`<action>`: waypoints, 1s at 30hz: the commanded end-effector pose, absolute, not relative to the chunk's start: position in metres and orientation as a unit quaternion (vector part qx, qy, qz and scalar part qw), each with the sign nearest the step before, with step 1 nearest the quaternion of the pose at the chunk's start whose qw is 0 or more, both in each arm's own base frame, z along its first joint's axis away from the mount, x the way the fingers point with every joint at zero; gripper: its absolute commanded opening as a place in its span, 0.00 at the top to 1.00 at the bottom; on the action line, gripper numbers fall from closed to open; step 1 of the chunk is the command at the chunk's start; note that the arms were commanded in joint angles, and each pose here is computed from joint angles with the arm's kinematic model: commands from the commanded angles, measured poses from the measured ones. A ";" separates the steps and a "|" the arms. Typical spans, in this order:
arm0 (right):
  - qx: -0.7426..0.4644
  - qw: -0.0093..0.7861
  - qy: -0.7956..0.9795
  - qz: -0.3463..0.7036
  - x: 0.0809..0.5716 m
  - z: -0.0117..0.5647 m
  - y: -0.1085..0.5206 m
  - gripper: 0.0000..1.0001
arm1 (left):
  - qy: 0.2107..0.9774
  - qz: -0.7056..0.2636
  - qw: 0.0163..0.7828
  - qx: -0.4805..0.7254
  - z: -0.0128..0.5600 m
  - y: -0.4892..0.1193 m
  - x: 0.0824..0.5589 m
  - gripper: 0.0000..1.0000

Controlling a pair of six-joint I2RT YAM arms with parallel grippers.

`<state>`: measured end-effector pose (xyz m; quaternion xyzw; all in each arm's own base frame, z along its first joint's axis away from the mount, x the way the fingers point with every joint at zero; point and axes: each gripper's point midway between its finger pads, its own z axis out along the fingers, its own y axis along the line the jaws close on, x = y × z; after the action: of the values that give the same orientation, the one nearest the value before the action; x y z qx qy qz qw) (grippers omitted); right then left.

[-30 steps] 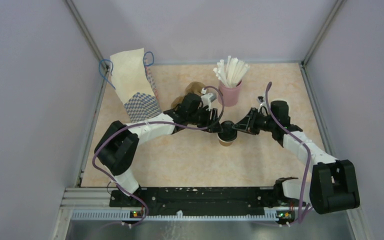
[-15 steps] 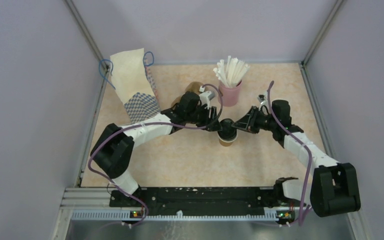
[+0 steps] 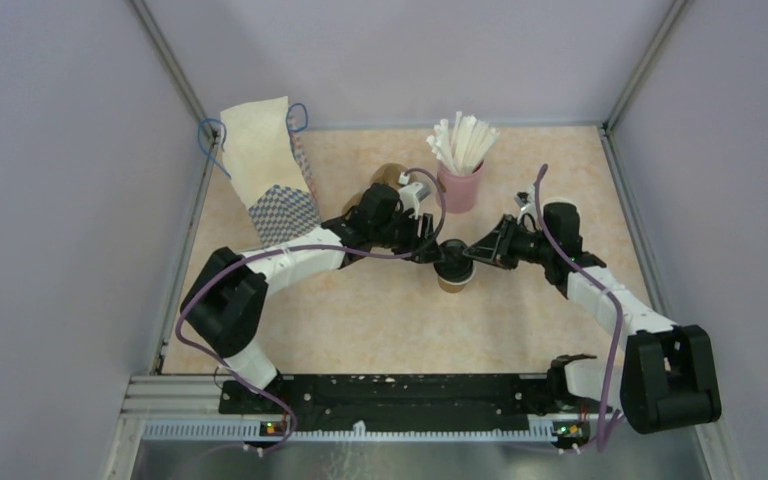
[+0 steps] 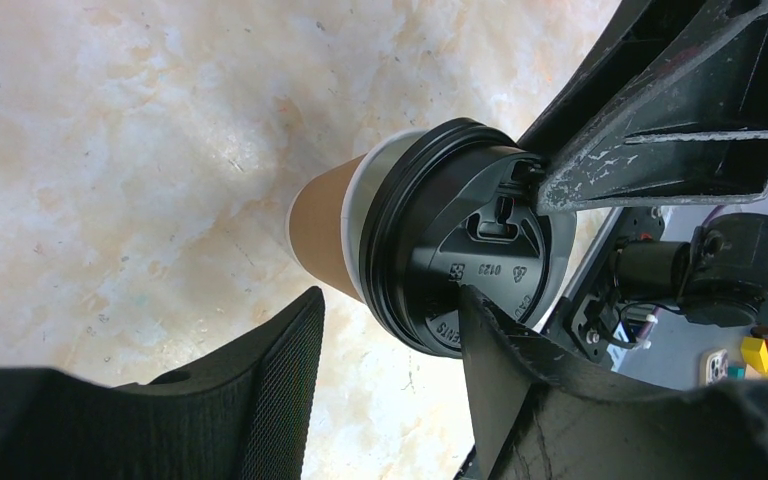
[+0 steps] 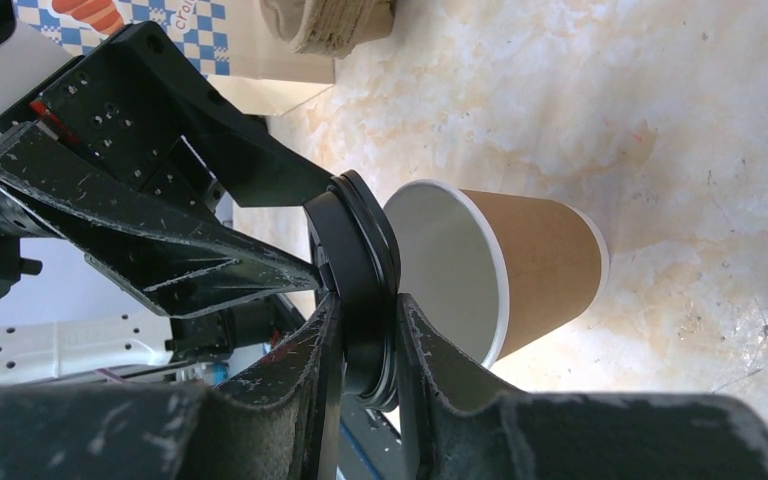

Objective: Pack the takeout coffee

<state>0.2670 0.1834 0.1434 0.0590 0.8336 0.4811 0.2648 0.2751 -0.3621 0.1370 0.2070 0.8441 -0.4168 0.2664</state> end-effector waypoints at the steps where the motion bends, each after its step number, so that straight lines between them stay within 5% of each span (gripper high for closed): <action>1: 0.045 0.271 0.825 0.493 0.268 0.149 0.186 0.82 | 0.841 -0.415 0.274 0.211 0.139 -0.363 0.277 0.43; 21: 0.045 0.270 0.837 0.474 0.269 0.138 0.182 0.80 | 0.847 -0.412 0.259 0.213 0.124 -0.367 0.277 0.43; 30: 0.045 0.284 0.836 0.467 0.272 0.145 0.179 0.70 | 0.847 -0.411 0.259 0.214 0.123 -0.367 0.277 0.43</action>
<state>0.2664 0.1805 0.1314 0.0596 0.8445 0.4659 0.2572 0.2731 -0.3641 0.1216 0.2075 0.8513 -0.4124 0.2493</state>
